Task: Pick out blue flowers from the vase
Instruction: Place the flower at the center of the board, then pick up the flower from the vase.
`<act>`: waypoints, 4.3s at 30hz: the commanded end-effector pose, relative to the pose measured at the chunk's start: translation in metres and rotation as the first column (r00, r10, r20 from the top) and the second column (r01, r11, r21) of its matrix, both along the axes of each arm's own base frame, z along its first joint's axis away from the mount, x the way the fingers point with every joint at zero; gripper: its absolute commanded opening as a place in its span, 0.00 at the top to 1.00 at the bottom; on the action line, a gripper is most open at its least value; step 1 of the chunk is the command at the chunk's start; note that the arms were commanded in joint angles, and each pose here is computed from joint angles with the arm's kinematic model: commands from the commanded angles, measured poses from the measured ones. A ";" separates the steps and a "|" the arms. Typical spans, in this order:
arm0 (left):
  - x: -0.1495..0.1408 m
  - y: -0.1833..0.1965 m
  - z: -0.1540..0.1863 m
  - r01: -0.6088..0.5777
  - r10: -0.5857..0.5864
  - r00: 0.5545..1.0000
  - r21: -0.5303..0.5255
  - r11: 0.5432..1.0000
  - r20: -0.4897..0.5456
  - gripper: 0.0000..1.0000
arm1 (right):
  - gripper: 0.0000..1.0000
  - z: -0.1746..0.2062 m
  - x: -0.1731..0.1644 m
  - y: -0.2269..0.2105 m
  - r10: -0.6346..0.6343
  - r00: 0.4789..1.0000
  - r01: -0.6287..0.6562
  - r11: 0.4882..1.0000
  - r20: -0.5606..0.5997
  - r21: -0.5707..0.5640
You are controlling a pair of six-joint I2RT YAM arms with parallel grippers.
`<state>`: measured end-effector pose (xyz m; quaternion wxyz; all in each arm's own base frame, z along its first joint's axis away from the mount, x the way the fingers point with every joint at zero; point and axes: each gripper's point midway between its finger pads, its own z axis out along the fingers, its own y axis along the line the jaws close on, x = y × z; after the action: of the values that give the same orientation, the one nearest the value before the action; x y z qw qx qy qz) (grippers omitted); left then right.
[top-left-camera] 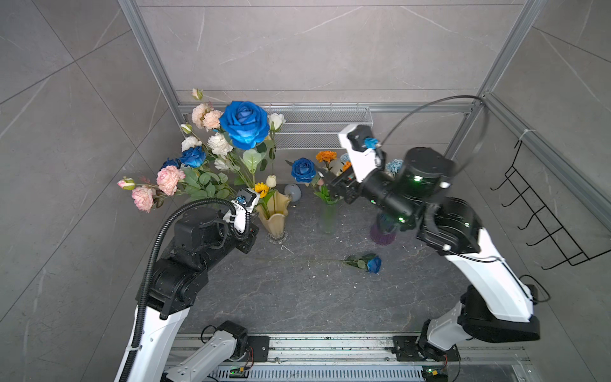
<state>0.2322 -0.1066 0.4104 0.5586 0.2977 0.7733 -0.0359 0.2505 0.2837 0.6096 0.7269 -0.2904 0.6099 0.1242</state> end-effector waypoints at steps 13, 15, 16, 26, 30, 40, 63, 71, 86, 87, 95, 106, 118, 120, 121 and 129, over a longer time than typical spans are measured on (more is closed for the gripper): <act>-0.003 -0.073 -0.085 0.109 -0.138 0.990 0.491 0.864 0.022 1.00 | 0.09 0.029 -0.017 -0.142 -0.413 0.910 0.409 0.908 0.032 0.090; -0.003 -0.079 -0.102 0.121 -0.140 0.990 0.524 0.843 -0.004 1.00 | 0.09 0.026 -0.016 -0.140 -0.407 0.913 0.404 0.911 0.019 0.082; -0.002 -0.080 -0.113 0.124 -0.132 0.991 0.543 0.831 -0.024 1.00 | 0.09 0.022 -0.015 -0.136 -0.398 0.918 0.396 0.916 0.009 0.070; 0.013 -0.083 -0.212 0.122 -0.040 0.990 0.691 0.712 -0.133 1.00 | 0.08 -0.011 0.000 -0.102 -0.346 0.937 0.343 0.938 -0.057 -0.051; 0.020 -0.089 -0.239 0.145 -0.030 0.984 0.692 0.707 -0.176 1.00 | 0.08 -0.017 0.006 -0.091 -0.323 0.943 0.319 0.946 -0.076 -0.066; 0.036 -0.103 -0.293 0.291 -0.081 0.931 0.588 0.755 -0.356 1.00 | 0.08 -0.045 0.028 -0.080 -0.305 0.939 0.294 0.952 -0.160 -0.089; 0.047 -0.092 -0.330 0.249 -0.058 0.955 0.684 0.685 -0.290 1.00 | 0.07 -0.066 0.063 -0.057 -0.272 0.931 0.252 0.961 -0.244 -0.112; 0.055 -0.104 -0.329 0.276 -0.130 0.959 0.726 0.630 -0.252 0.99 | 0.07 -0.063 0.070 -0.046 -0.242 0.938 0.224 0.970 -0.248 -0.097; 0.071 -0.121 -0.345 0.287 -0.128 0.956 0.741 0.607 -0.265 0.70 | 0.06 -0.067 0.073 -0.048 -0.240 0.935 0.223 0.970 -0.260 -0.096; 0.071 -0.121 -0.344 0.282 -0.123 0.957 0.741 0.609 -0.264 0.61 | 0.06 -0.068 0.073 -0.049 -0.242 0.934 0.224 0.970 -0.261 -0.098; 0.069 -0.119 -0.312 0.228 -0.089 0.969 0.704 0.673 -0.229 0.35 | 0.00 -0.064 0.077 -0.045 -0.240 0.935 0.215 0.969 -0.260 -0.121; 0.039 -0.079 -0.207 0.005 0.068 0.987 0.454 0.891 -0.144 0.30 | 0.00 -0.059 0.072 0.004 -0.115 0.962 0.089 0.990 -0.248 -0.112; -0.003 0.043 -0.101 -0.492 0.495 0.869 0.082 0.867 -0.018 0.15 | 0.00 -0.063 -0.007 0.191 0.272 0.962 -0.260 0.941 0.027 -0.218; -0.013 0.060 -0.095 -0.544 0.545 0.838 0.031 0.838 -0.033 0.14 | 0.00 -0.072 -0.008 0.208 0.294 0.956 -0.282 0.935 0.025 -0.214; -0.017 0.070 -0.093 -0.568 0.568 0.822 0.013 0.823 -0.042 0.14 | 0.00 -0.076 -0.007 0.215 0.301 0.953 -0.290 0.934 0.020 -0.209; -0.021 0.107 -0.093 -0.641 0.635 0.759 0.010 0.768 -0.144 0.12 | 0.00 -0.114 0.013 0.255 0.300 0.954 -0.289 0.930 0.016 -0.225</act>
<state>0.2101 0.0011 0.3227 0.5089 0.0036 0.8490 0.1420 0.2573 0.5339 0.4835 0.6542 -0.4770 0.5675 0.1495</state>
